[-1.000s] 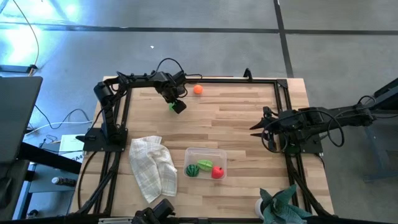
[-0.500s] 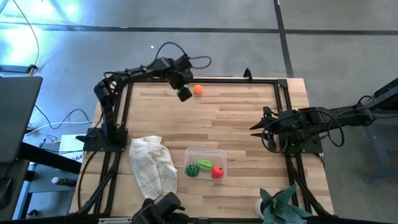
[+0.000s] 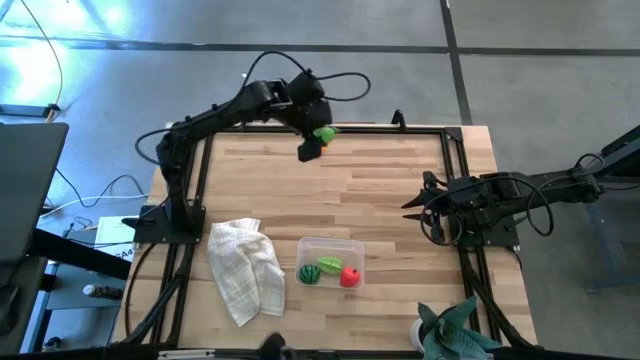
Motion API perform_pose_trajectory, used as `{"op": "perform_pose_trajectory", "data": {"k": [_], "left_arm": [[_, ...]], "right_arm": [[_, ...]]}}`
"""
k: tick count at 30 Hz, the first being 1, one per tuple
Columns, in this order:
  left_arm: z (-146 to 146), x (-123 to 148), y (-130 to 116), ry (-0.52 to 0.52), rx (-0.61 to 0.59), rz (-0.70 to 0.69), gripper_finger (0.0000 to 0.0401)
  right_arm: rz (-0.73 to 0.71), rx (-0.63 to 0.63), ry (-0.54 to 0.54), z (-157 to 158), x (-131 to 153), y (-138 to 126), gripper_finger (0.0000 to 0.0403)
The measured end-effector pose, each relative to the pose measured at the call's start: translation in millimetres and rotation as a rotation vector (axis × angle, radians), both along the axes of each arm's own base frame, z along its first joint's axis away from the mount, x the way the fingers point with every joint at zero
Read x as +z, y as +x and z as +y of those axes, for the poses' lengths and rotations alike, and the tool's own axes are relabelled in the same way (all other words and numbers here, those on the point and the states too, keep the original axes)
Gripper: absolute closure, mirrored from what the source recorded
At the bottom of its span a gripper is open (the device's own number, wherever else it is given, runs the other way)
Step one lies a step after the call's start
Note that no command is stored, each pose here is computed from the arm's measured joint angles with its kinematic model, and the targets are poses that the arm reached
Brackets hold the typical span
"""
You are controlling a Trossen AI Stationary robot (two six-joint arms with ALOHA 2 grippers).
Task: Pick and placing Produce into tupperware
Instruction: Put the green melon into the transparent bin
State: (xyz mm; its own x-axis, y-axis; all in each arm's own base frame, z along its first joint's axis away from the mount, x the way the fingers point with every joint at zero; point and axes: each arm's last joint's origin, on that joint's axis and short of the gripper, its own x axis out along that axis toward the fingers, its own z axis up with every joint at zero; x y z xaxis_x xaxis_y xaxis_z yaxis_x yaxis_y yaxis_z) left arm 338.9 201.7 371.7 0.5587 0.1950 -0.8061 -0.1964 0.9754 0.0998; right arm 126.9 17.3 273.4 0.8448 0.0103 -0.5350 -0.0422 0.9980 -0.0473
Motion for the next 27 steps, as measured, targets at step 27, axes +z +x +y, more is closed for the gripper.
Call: {"op": "perform_pose_trajectory", "data": {"k": [27], "left_arm": [[-204,-2,75,0.106,-0.629,-0.008,0.0162]], "right_arm": [[0.0,0.0,0.0,0,0,0,0.0297]]}}
